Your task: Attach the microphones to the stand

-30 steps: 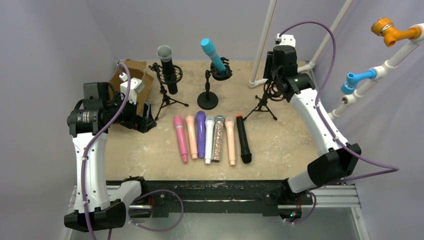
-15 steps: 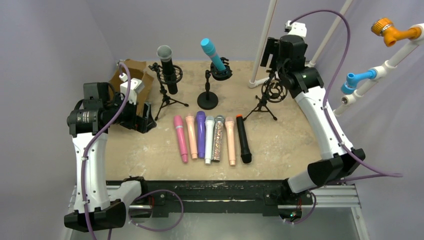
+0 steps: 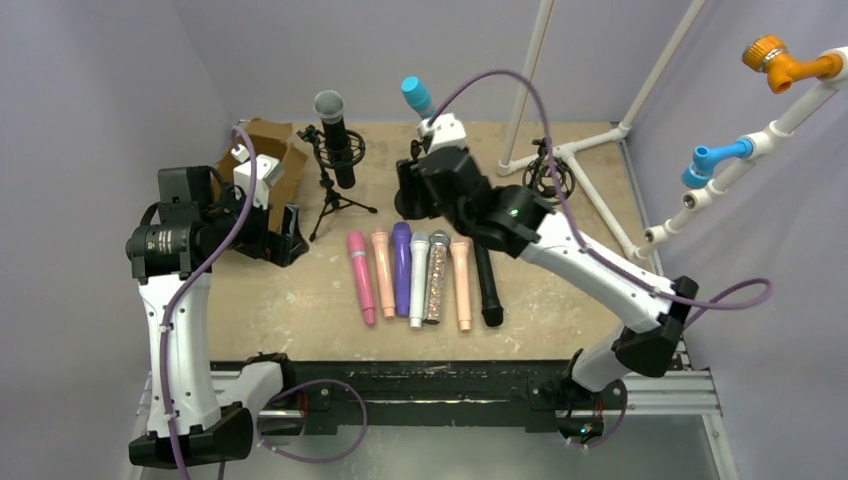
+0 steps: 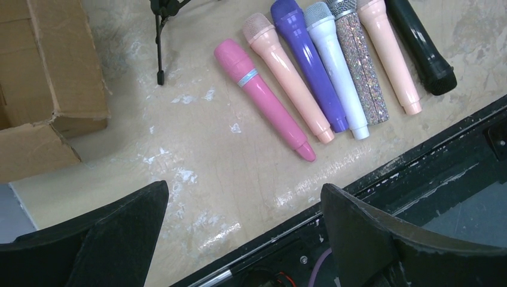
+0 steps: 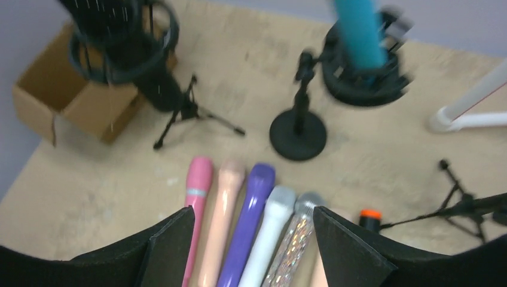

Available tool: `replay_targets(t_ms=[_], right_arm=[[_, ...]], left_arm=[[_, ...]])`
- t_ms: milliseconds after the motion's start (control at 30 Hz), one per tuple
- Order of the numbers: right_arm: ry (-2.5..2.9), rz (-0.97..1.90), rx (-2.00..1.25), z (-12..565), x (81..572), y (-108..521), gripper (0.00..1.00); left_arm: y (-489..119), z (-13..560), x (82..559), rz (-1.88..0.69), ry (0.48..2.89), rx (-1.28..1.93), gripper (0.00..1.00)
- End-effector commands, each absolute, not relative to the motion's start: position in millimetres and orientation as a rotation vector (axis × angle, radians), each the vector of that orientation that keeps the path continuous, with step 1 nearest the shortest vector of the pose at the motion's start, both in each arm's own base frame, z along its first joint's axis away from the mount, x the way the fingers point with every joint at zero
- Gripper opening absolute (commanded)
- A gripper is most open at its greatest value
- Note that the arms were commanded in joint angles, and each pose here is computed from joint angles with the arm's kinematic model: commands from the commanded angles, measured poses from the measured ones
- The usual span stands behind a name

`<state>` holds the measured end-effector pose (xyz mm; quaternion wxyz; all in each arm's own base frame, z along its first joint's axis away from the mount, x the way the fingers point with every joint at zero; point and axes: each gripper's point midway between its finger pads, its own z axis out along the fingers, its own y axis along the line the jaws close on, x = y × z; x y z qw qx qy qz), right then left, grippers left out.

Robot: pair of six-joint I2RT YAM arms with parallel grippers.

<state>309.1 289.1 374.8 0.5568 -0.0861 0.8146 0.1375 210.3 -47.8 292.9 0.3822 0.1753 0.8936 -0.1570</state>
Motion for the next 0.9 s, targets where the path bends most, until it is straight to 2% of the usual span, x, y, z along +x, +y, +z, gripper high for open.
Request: replay_targets(t_ms=[0,433,667,867], right_arm=[[2.161,0.364,-0.296,265,284,340,0.75],[2.383,0.344,-0.333,121,290,398,0.63],[2.388,0.243,-0.288,95,317,395,0.55],[2.396,0.212,-0.257,84,328,389,0.52]], left_arm=[[-42,315,215,-0.354,2.209,0.404,1.0],[-30,301,220,-0.31,2.238,0.329,1.0],[-31,295,216,-0.311,2.247,0.349,1.0],[-36,292,213,-0.353,2.258,0.365,1.0]])
